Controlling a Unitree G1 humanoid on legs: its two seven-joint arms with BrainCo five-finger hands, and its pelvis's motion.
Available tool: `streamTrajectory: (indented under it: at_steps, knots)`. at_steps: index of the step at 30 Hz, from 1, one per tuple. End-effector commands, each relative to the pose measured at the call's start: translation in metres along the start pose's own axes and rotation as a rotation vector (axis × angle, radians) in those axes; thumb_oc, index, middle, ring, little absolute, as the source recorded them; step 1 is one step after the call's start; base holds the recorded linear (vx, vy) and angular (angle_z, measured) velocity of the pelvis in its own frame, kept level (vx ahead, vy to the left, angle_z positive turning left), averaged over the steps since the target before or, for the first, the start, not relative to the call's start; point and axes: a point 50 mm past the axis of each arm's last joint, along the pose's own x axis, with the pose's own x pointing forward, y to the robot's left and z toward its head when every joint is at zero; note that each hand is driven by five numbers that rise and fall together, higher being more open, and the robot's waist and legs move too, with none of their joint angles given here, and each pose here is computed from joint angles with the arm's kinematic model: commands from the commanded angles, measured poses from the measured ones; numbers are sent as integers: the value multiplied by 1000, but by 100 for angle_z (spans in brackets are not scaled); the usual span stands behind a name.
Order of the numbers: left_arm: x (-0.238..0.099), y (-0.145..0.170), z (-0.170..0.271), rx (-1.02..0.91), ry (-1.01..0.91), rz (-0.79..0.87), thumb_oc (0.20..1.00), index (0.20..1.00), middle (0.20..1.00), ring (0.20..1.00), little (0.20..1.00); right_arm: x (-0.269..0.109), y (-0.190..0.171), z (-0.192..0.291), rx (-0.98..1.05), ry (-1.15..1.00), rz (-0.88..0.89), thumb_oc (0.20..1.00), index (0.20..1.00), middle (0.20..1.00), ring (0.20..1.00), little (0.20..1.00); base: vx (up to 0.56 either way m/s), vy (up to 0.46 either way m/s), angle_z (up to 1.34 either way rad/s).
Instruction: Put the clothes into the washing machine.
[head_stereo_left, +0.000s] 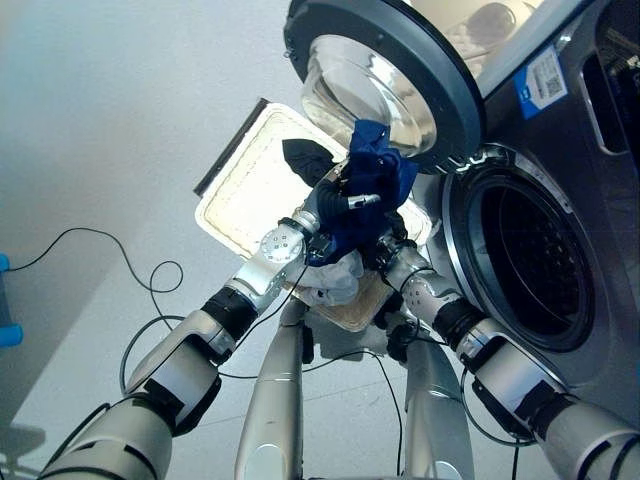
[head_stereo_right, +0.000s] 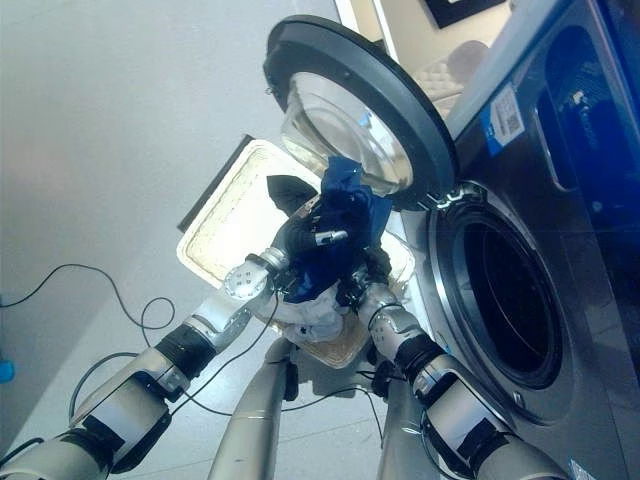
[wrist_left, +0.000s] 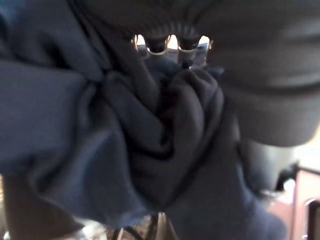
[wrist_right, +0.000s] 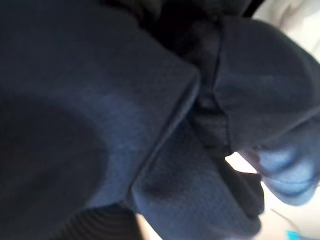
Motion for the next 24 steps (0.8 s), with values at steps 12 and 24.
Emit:
streamTrajectory:
  at_steps: [12, 24]
  knots:
    - [-12, 16, -4, -47, -105, 230, 1000, 1000, 1000, 1000, 1000, -17, -43, 22, 291, -280, -108, 200, 200, 200, 200, 200, -34, 83, -26]
    - [-31, 39, -10, -115, -164, 507, 1000, 1000, 1000, 1000, 1000, -43, -89, 17, 472, -416, -328, 200, 200, 200, 200, 200, 1, 32, -12]
